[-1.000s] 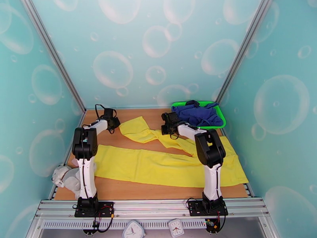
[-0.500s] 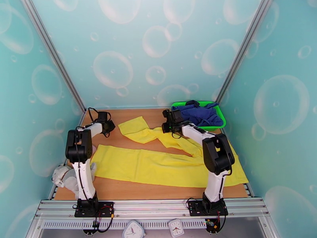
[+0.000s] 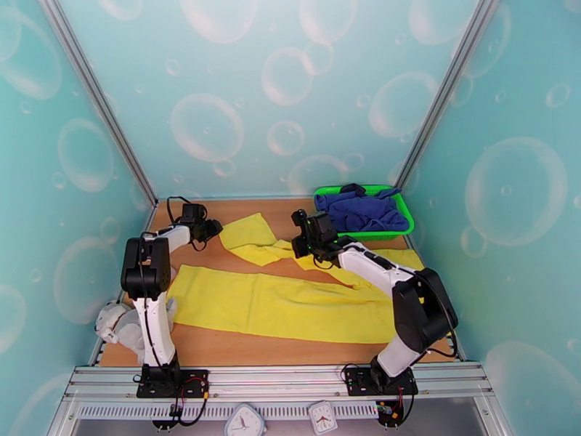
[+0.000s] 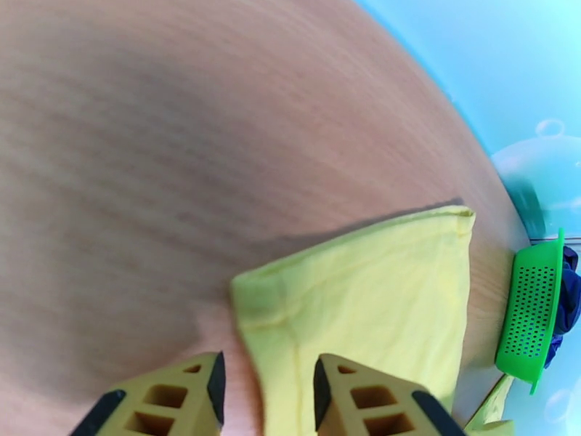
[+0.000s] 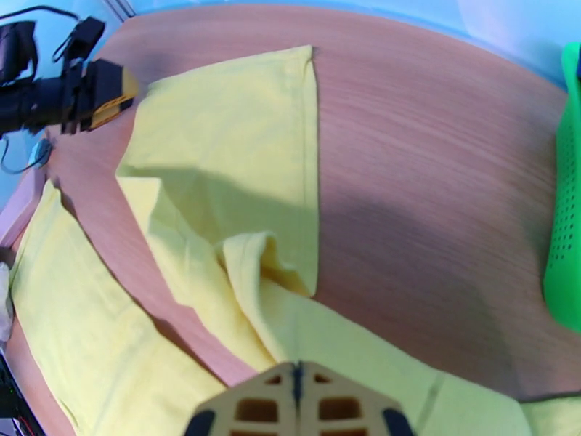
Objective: Fold and stack the trousers
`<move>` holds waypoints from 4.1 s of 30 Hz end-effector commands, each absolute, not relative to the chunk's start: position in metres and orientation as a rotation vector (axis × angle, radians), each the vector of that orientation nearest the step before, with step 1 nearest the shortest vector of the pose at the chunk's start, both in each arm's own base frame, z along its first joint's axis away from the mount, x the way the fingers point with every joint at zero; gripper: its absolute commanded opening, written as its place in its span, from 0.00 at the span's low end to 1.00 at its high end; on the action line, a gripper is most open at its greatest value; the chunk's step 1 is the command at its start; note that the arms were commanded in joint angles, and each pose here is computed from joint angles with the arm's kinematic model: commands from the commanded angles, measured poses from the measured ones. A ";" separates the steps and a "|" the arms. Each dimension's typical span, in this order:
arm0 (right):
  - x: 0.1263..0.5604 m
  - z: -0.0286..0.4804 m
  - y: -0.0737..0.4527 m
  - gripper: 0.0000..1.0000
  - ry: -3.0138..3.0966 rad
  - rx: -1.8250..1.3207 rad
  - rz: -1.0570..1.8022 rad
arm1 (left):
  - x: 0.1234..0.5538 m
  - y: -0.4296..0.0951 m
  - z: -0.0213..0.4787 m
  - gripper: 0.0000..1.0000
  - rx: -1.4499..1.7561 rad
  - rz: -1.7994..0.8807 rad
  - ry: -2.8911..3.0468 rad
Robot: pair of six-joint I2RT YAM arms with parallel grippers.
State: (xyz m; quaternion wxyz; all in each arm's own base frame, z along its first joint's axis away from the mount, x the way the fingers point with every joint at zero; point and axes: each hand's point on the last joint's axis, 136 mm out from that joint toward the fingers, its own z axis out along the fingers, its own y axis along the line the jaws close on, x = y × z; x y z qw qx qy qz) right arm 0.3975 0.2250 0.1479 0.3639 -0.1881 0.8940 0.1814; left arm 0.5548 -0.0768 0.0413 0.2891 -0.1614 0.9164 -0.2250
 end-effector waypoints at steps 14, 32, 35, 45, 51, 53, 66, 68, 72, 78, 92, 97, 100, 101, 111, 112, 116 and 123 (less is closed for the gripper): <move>0.342 0.117 0.211 0.00 2.317 -0.396 0.456 | 0.566 -0.074 0.068 0.39 -0.299 0.263 2.363; 0.361 0.148 0.230 0.00 2.244 -0.437 0.449 | 0.610 -0.219 0.119 0.47 0.023 -0.465 2.339; 0.353 0.139 0.230 0.00 2.259 -0.432 0.462 | 0.625 -0.212 0.099 0.47 -0.055 -0.233 2.411; 0.314 0.114 0.248 0.00 2.280 -0.540 0.591 | 0.610 -0.233 0.033 0.55 -0.015 -0.143 2.406; 0.285 0.105 0.254 0.00 2.318 -0.559 0.603 | 0.594 -0.232 0.019 0.55 -0.015 0.018 2.442; 0.276 0.103 0.253 0.00 2.328 -0.560 0.601 | 0.588 -0.229 0.009 0.55 -0.006 0.086 2.477; 0.262 0.118 0.230 0.00 2.290 -0.504 0.546 | 0.563 -0.228 -0.031 0.00 0.152 0.134 2.613; 0.266 0.119 0.229 0.00 2.288 -0.497 0.542 | 0.567 -0.231 -0.022 0.00 0.114 0.045 2.600; 0.276 0.120 0.230 0.00 2.289 -0.500 0.533 | 0.584 -0.227 0.026 0.00 0.026 -0.078 2.493; 0.280 0.122 0.226 0.00 2.289 -0.499 0.521 | 0.600 -0.213 0.071 0.30 -0.055 -0.246 2.430; 0.275 0.115 0.221 0.00 2.306 -0.482 0.533 | 0.600 -0.207 0.008 0.58 -0.009 0.011 2.482; 0.276 0.111 0.220 0.00 2.326 -0.473 0.520 | 0.594 -0.212 -0.010 0.56 0.017 0.067 2.496; 0.277 0.110 0.218 0.00 2.325 -0.462 0.521 | 0.589 -0.205 -0.020 0.42 0.016 0.128 2.529; 0.277 0.110 0.217 0.00 2.324 -0.454 0.522 | 0.587 -0.203 -0.022 0.32 0.017 0.144 2.532; 0.298 0.120 0.196 0.00 2.320 -0.340 0.517 | 0.579 -0.193 0.025 0.00 -0.081 -0.120 2.482; 0.299 0.121 0.197 0.00 2.316 -0.345 0.515 | 0.579 -0.193 0.032 0.00 -0.086 -0.160 2.468; 0.305 0.127 0.202 0.00 2.302 -0.385 0.531 | 0.581 -0.187 0.066 0.00 -0.105 -0.279 2.393; 0.324 0.132 0.212 0.00 2.272 -0.416 0.538 | 0.592 -0.168 0.096 0.00 -0.105 -0.283 2.328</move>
